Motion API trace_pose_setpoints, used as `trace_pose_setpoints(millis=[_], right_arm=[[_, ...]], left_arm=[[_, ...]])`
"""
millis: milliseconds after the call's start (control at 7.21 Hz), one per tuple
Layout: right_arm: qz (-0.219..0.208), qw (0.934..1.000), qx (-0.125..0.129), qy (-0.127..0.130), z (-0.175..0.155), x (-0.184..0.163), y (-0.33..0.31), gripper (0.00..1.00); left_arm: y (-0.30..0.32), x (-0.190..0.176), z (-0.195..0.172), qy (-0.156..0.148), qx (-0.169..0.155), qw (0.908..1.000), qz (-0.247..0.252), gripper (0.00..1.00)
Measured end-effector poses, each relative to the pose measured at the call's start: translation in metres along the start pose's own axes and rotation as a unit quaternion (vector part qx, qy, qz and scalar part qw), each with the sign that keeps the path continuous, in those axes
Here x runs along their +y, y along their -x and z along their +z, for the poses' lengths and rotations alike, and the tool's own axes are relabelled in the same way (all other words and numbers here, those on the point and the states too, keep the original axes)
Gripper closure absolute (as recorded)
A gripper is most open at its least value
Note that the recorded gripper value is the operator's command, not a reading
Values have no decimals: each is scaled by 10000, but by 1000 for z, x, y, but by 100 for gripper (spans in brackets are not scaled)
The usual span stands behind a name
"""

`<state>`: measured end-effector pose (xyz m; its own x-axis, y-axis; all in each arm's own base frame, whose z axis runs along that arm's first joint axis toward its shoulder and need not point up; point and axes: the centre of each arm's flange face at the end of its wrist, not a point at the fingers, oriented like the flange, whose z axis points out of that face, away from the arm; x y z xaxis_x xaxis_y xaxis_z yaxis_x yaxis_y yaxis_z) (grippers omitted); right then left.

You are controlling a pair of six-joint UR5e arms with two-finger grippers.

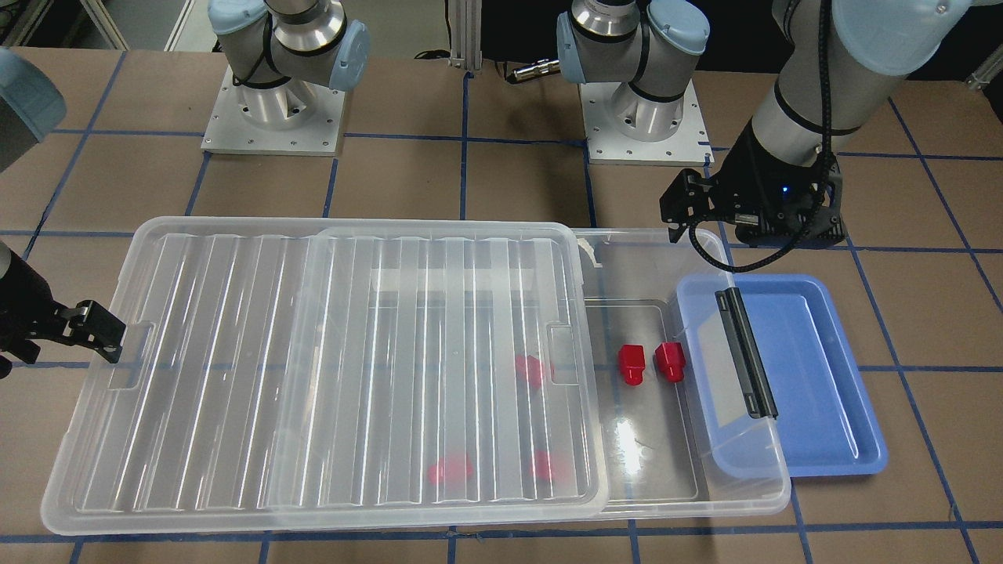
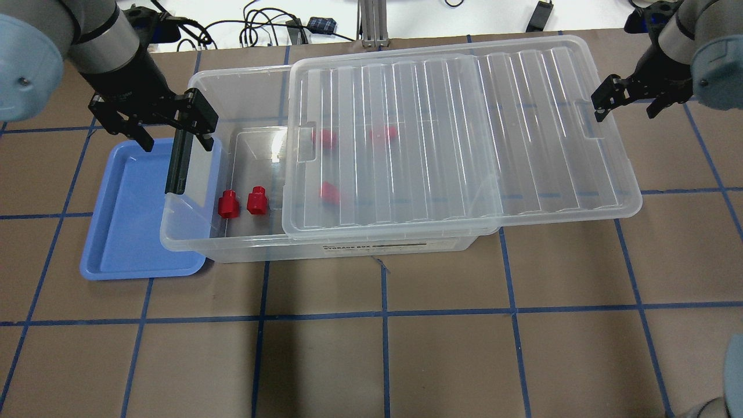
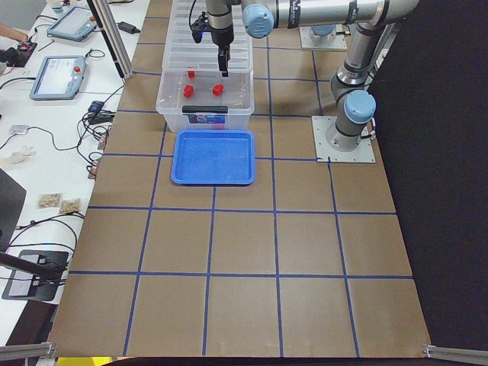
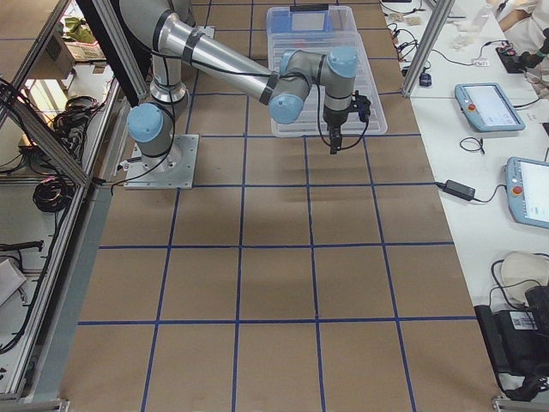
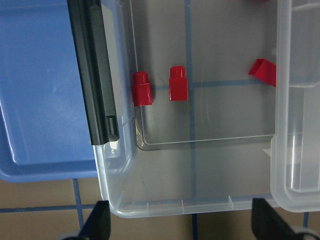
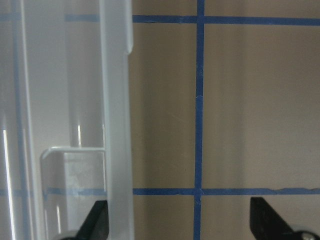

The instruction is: Place red block in blue tray from box

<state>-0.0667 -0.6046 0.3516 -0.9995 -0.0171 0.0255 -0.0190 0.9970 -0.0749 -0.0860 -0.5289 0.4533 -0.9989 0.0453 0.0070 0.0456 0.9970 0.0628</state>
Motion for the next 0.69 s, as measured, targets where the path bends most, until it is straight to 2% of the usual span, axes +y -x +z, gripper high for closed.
trace_pose_setpoints(millis=[277,416,693], right_arm=[[76,10000,7,12,0,2,-10,0],[103,9999,12,18,0,2,-14,0],[135,9999,11,8,-2,3,-17,0]], left_arm=[[1,-14,34,63,9,10000,-4,0],[2,-21,54,-19,13,10000,-14,0],[-2,-27,98,-74,32,10000,-12,17]])
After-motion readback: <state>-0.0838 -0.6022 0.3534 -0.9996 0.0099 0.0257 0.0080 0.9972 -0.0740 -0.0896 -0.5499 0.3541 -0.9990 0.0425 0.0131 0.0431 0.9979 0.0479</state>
